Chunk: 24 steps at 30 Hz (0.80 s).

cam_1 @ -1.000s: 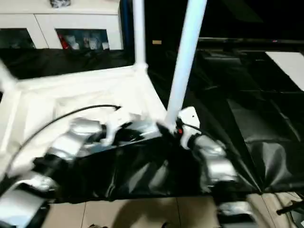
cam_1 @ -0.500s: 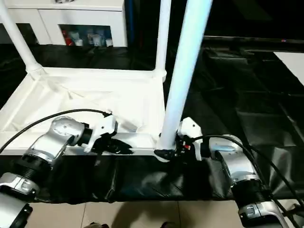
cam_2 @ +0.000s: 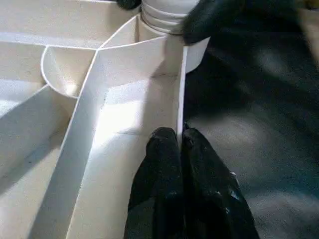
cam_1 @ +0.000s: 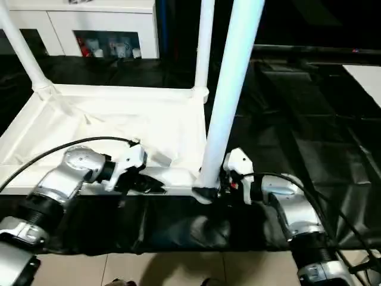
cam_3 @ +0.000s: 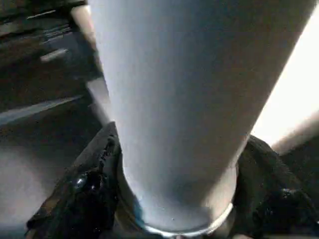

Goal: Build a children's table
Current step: Rotate leg to tighten

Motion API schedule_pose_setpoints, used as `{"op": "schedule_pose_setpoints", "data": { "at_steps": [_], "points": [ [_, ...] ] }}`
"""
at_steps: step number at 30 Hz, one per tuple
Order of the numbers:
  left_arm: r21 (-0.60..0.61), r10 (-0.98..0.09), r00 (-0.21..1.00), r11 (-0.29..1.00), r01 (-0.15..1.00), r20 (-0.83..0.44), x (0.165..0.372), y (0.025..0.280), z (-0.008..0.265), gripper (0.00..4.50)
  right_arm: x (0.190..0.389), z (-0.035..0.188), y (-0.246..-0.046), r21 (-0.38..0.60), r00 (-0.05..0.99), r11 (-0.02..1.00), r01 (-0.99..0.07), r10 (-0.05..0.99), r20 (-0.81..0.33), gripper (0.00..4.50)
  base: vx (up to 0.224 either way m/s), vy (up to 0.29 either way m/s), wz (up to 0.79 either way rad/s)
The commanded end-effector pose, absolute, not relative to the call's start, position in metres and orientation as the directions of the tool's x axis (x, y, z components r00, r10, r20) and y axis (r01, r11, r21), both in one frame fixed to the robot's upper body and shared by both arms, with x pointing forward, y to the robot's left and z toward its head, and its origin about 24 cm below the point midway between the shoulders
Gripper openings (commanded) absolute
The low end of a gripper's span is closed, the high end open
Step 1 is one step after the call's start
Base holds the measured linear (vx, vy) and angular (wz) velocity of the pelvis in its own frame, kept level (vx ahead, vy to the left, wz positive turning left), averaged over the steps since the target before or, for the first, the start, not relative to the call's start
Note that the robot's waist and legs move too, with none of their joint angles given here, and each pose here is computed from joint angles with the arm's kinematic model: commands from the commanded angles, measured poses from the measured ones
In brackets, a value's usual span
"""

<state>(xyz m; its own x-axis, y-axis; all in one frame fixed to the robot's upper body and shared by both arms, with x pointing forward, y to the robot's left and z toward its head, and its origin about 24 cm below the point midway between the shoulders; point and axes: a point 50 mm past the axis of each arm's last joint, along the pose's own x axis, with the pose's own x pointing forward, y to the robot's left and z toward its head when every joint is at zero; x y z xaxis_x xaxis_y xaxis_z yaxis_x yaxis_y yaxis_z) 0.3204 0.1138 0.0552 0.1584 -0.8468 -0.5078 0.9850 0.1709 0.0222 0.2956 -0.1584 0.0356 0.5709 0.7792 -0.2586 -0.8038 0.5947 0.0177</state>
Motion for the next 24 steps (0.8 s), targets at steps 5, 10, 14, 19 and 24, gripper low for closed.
{"op": "schedule_pose_setpoints", "data": {
  "at_steps": [5,10,14,19,24],
  "points": [
    [-0.038,-0.872,0.201,0.243,0.969,-0.447,0.311,0.043,0.037,0.00,0.298,0.015,-0.100,0.145,0.719,0.761,-0.633,0.647,-0.255,2.71,0.000,0.000,0.00],
    [-0.013,-0.857,0.235,0.271,0.963,-0.459,0.310,0.027,0.035,0.00,0.311,0.015,-0.078,0.133,0.800,0.845,-0.518,0.534,-0.272,2.70,0.000,0.000,0.00],
    [-0.014,-0.861,0.241,0.276,0.961,-0.447,0.309,0.026,0.036,0.00,0.313,0.022,-0.077,0.136,0.810,0.838,-0.529,0.546,-0.212,3.42,0.000,0.000,0.00],
    [-0.004,-0.871,0.225,0.251,0.968,-0.437,0.310,0.042,0.037,0.00,0.310,0.029,-0.099,0.036,0.760,0.776,-0.630,0.626,-0.175,3.87,0.000,0.000,0.00],
    [0.008,-0.885,0.156,0.170,0.985,-0.438,0.310,0.067,0.040,0.00,0.301,0.031,-0.128,-0.031,0.620,0.630,-0.776,0.751,-0.227,3.93,0.000,0.000,0.00]
  ]
}}
